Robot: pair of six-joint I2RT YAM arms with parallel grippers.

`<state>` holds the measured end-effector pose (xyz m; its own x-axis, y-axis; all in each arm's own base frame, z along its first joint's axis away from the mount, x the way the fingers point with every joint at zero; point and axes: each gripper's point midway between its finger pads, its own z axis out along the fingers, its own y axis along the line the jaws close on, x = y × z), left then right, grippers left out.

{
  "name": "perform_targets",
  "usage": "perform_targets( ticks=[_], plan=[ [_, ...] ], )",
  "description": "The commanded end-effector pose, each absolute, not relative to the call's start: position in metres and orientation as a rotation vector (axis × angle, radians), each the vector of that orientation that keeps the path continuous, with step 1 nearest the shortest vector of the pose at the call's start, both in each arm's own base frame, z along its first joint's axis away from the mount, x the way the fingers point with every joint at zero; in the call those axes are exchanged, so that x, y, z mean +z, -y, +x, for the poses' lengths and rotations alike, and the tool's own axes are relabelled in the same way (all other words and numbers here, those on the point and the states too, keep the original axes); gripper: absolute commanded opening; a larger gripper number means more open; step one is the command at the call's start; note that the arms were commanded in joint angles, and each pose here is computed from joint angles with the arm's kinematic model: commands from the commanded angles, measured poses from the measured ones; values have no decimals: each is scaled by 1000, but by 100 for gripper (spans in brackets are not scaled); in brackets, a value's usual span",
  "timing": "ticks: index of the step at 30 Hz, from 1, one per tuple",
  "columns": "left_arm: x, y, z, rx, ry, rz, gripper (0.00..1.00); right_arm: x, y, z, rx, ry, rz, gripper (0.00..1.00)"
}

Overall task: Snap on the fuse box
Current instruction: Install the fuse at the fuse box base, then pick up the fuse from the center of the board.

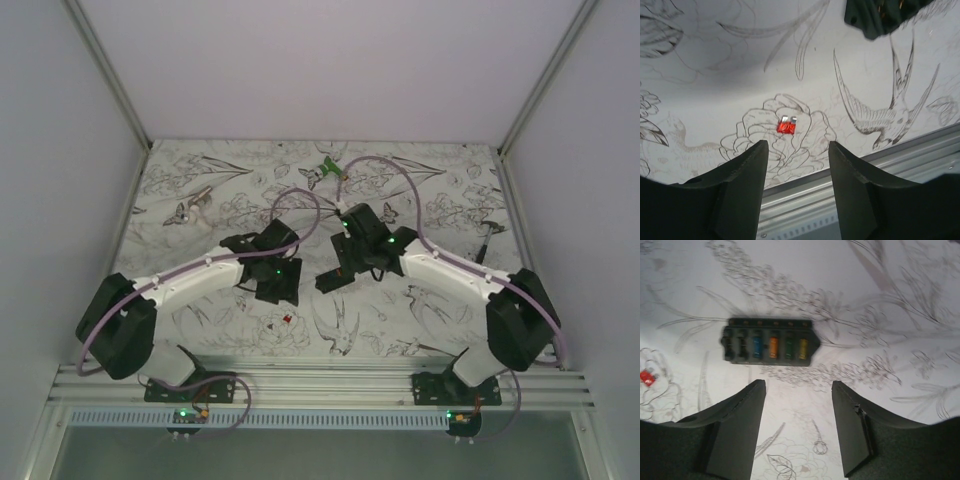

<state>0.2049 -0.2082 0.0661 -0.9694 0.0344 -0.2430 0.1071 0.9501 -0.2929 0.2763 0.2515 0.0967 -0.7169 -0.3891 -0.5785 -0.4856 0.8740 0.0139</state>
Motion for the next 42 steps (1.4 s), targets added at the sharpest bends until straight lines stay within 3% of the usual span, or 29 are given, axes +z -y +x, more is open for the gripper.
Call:
perform_targets(
  ticks=[1,5,8,27,42],
  plan=[
    [55,196,181,-267,-2956,258,55,104,-227,292,200,-2405,-428,66],
    [44,199,178,-205,-2995,318,55,103,-206,294,191,-2384,-300,82],
    [38,202,177,-201,-3024,327,54,100,-194,293,185,-2381,-246,86],
    [15,198,172,-92,-3105,363,40,89,-193,293,198,-2403,-243,88],
    [3,203,167,-36,-3132,359,35,86,-193,290,206,-2416,-247,88]
  ],
)
